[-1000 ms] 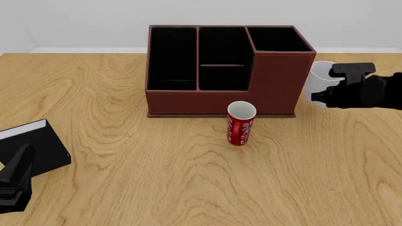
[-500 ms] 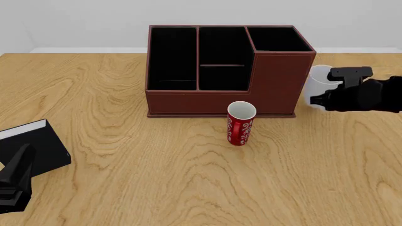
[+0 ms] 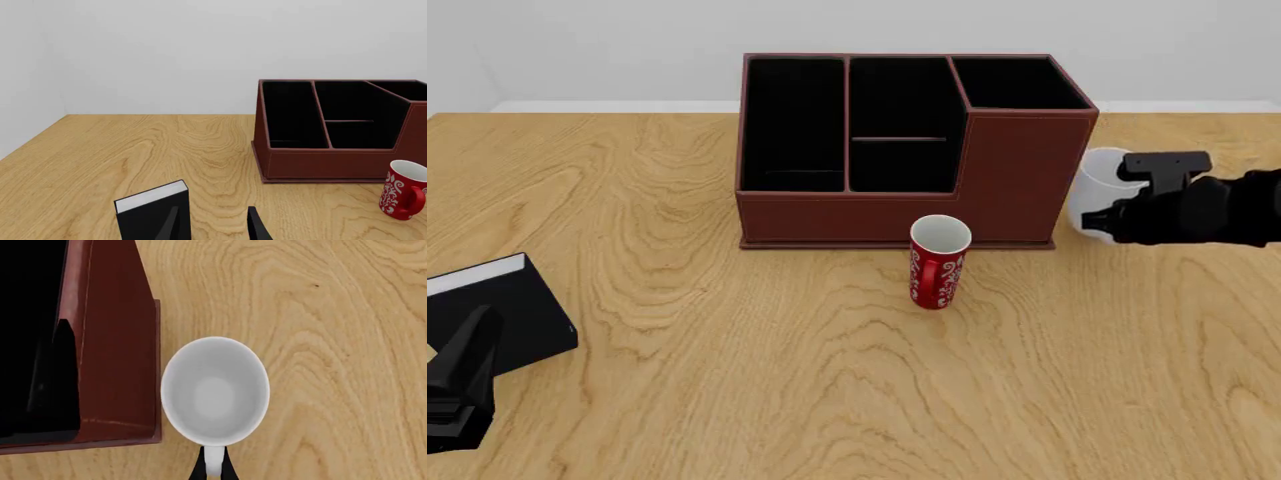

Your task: Pick up the white mug and place it to the right of the caddy.

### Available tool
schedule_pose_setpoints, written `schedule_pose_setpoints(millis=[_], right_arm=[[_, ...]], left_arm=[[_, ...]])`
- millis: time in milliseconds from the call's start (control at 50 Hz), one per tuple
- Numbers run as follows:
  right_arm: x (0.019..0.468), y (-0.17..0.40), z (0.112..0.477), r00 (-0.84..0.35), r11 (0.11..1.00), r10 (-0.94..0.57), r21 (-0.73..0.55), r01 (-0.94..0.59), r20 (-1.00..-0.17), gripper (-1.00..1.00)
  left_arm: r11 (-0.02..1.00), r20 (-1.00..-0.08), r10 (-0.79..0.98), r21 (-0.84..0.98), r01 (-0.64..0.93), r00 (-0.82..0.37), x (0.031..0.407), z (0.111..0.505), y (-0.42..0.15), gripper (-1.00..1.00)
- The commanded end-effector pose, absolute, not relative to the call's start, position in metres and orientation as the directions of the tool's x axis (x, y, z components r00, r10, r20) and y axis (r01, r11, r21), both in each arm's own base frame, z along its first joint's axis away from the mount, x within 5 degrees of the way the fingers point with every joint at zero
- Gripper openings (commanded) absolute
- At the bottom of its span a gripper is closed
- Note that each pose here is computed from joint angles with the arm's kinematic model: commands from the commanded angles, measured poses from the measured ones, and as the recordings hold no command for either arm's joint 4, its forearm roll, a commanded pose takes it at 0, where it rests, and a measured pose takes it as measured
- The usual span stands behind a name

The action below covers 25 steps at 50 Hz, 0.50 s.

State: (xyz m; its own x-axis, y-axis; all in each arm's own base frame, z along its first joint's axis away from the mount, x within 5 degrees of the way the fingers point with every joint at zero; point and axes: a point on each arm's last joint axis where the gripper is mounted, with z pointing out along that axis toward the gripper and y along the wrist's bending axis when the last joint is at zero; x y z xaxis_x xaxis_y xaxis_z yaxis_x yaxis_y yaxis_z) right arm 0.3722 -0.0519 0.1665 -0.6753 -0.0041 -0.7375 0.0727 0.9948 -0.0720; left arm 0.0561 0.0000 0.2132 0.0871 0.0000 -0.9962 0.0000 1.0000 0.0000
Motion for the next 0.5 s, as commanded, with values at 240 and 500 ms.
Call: schedule_pose_setpoints(millis=[240, 500], right_arm=[[0.374, -0.052, 0.162, -0.675, 0.995, 0.010, -0.062, 0.082, -0.738, -1.00], [0.374, -0.053, 0.154, -0.686, 0.995, 0.012, -0.062, 0.083, -0.728, -1.00]], left_arm=[[1.000, -0.996, 0.000, 0.000, 0.000, 0.087, 0.056, 0.213, 0.000, 1.00], [1.000, -0.996, 0.000, 0.000, 0.000, 0.087, 0.056, 0.213, 0.000, 1.00]])
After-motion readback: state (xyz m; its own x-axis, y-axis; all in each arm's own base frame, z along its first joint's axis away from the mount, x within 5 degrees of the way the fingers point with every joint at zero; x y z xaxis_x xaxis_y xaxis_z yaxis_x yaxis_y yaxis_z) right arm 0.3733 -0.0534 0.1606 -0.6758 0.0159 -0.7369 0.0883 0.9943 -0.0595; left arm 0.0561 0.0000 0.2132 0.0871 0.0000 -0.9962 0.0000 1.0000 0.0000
